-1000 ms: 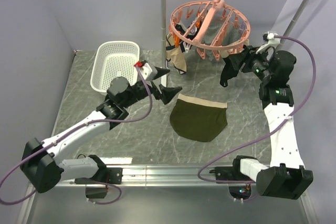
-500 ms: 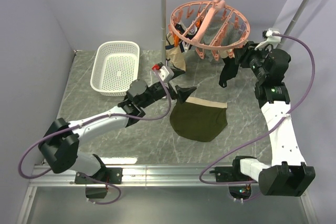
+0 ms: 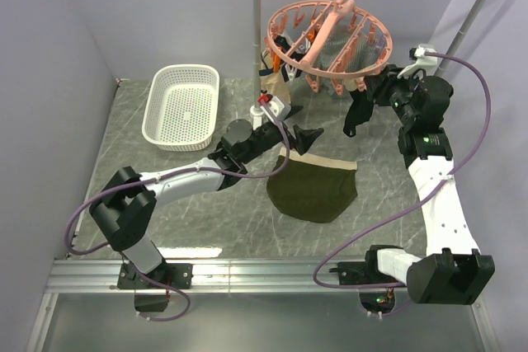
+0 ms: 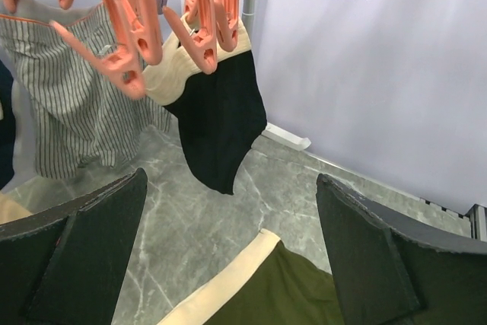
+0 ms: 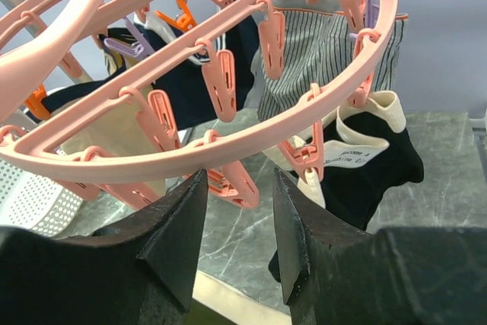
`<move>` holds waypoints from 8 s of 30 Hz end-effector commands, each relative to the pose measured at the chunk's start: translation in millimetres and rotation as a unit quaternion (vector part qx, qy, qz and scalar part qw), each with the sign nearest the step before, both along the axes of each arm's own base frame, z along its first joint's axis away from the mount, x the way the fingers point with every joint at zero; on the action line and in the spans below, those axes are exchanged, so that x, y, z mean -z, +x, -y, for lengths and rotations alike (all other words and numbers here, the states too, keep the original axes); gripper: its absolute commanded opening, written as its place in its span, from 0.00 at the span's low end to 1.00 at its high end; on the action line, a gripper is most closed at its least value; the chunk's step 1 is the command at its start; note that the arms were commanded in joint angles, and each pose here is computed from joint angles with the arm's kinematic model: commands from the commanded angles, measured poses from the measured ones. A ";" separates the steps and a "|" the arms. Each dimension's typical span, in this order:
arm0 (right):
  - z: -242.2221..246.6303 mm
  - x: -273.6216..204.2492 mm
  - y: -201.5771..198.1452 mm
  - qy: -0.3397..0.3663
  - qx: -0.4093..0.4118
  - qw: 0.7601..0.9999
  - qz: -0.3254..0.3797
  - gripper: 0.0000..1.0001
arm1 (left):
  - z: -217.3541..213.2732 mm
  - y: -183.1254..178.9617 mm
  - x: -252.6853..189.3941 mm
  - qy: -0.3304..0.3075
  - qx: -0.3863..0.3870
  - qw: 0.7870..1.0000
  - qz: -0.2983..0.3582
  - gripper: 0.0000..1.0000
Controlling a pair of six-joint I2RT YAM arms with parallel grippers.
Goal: Clip the underwear to the hanger
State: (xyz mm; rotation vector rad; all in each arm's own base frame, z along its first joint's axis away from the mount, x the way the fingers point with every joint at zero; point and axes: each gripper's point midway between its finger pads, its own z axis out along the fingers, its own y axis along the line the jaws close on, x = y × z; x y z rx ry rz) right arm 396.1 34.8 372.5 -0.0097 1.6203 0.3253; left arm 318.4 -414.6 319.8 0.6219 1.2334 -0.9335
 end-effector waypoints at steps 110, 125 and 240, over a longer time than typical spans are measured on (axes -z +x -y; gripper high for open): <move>-42.2 -18.8 -47.3 0.024 -0.039 0.999 -0.012 0.00 | 73.2 -29.8 -83.5 -0.074 0.009 0.964 0.256 0.57; -43.1 -21.5 -58.0 0.022 -0.045 0.999 -0.002 0.00 | 86.1 11.7 -70.5 -0.067 -0.023 0.971 0.229 0.54; -60.5 -28.0 -43.0 0.058 -0.096 0.984 0.137 0.00 | 39.7 -43.1 151.1 0.260 0.237 0.935 -0.038 0.56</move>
